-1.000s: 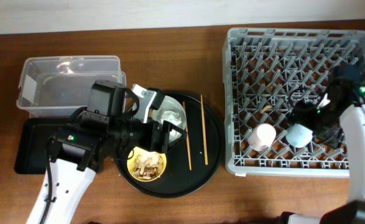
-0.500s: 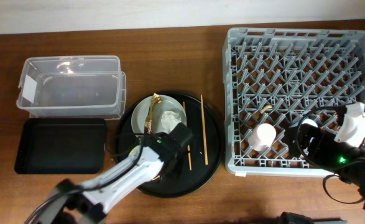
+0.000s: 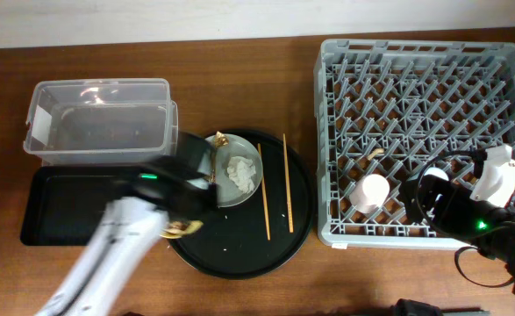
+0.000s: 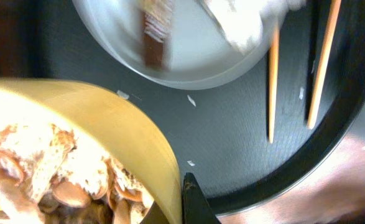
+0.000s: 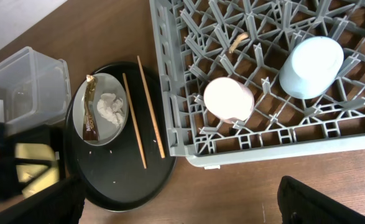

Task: Sort waste into correct bins and load items into the dishwasher rack
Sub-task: 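Grasp the yellow bowl with the left gripper and tip scraps onto black tray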

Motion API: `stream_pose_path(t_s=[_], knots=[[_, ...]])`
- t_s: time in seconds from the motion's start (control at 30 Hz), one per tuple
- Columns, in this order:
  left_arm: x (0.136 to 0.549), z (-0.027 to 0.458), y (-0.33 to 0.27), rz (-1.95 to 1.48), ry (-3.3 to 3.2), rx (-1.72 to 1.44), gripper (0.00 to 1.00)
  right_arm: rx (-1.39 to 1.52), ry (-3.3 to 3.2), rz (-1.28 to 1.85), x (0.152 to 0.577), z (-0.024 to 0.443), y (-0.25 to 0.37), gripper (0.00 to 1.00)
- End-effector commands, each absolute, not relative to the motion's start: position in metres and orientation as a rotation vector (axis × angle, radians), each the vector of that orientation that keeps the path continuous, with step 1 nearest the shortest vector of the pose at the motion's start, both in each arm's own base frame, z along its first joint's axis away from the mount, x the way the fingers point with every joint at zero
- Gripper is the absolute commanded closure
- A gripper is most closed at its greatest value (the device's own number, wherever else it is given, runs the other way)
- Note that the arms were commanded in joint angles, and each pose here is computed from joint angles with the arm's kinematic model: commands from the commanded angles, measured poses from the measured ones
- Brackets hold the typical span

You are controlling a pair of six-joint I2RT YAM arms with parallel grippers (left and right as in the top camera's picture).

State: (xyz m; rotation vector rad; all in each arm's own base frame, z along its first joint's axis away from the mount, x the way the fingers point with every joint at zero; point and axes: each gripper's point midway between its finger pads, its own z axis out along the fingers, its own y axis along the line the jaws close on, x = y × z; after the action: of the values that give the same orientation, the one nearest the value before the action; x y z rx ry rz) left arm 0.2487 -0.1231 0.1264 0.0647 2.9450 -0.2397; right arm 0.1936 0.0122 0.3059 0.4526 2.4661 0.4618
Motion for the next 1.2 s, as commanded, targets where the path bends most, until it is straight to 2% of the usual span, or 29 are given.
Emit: stream_pose_path(t_s=[0.0,0.1,0.27,0.37,0.53,0.57,0.6,0.67,0.7,0.73,0.8,0.9,0.93,1.0,1.17], knots=[[0.273,0.157,-0.085,-0.706,2.799,0.041,1.0,0.436,2.452,0.46,0.195,0.31,0.012,0.01],[0.296,0.158,-0.031,-0.987,2.633,-0.132,1.0,0.436,2.453,0.46,0.195,0.31,0.012,0.01],[0.323,0.149,0.015,-1.462,2.263,-0.326,1.0,0.435,2.452,0.461,0.195,0.31,0.012,0.01],[0.33,0.161,0.033,-1.577,2.045,-0.354,1.0,0.434,2.449,0.459,0.195,0.311,0.012,0.01],[0.322,0.169,0.053,-1.572,1.955,-0.41,1.0,0.435,2.45,0.455,0.195,0.311,0.011,0.01],[0.321,0.181,0.05,-1.577,1.884,-0.361,1.0,0.436,2.45,0.455,0.195,0.311,0.011,0.01],[0.323,0.172,0.055,-1.478,1.907,-0.258,1.0,0.436,2.45,0.455,0.195,0.311,0.011,0.01],[0.326,0.157,0.063,-1.57,1.948,-0.45,1.0,0.436,2.451,0.455,0.195,0.31,0.012,0.01],[0.324,0.17,0.06,-1.653,1.867,-0.503,1.0,0.436,2.452,0.455,0.195,0.31,0.012,0.01],[0.322,0.18,0.058,-1.543,1.808,-0.324,1.0,0.438,2.454,0.457,0.194,0.31,0.012,0.01],[0.319,0.168,0.061,-1.649,1.872,-0.519,1.0,0.44,2.46,0.458,0.193,0.309,0.012,0.01],[0.308,0.178,0.051,-1.624,1.871,-0.449,1.0,0.441,2.463,0.459,0.192,0.309,0.012,0.01],[0.309,0.178,0.053,-1.533,1.861,-0.325,1.0,0.443,2.466,0.46,0.192,0.308,0.013,0.01],[0.301,0.186,0.047,-1.662,1.887,-0.501,1.0,0.444,2.47,0.46,0.191,0.308,0.013,0.01],[0.282,0.226,0.022,-1.371,2.011,-0.043,1.0,0.442,2.473,0.46,0.19,0.307,0.013,0.01]])
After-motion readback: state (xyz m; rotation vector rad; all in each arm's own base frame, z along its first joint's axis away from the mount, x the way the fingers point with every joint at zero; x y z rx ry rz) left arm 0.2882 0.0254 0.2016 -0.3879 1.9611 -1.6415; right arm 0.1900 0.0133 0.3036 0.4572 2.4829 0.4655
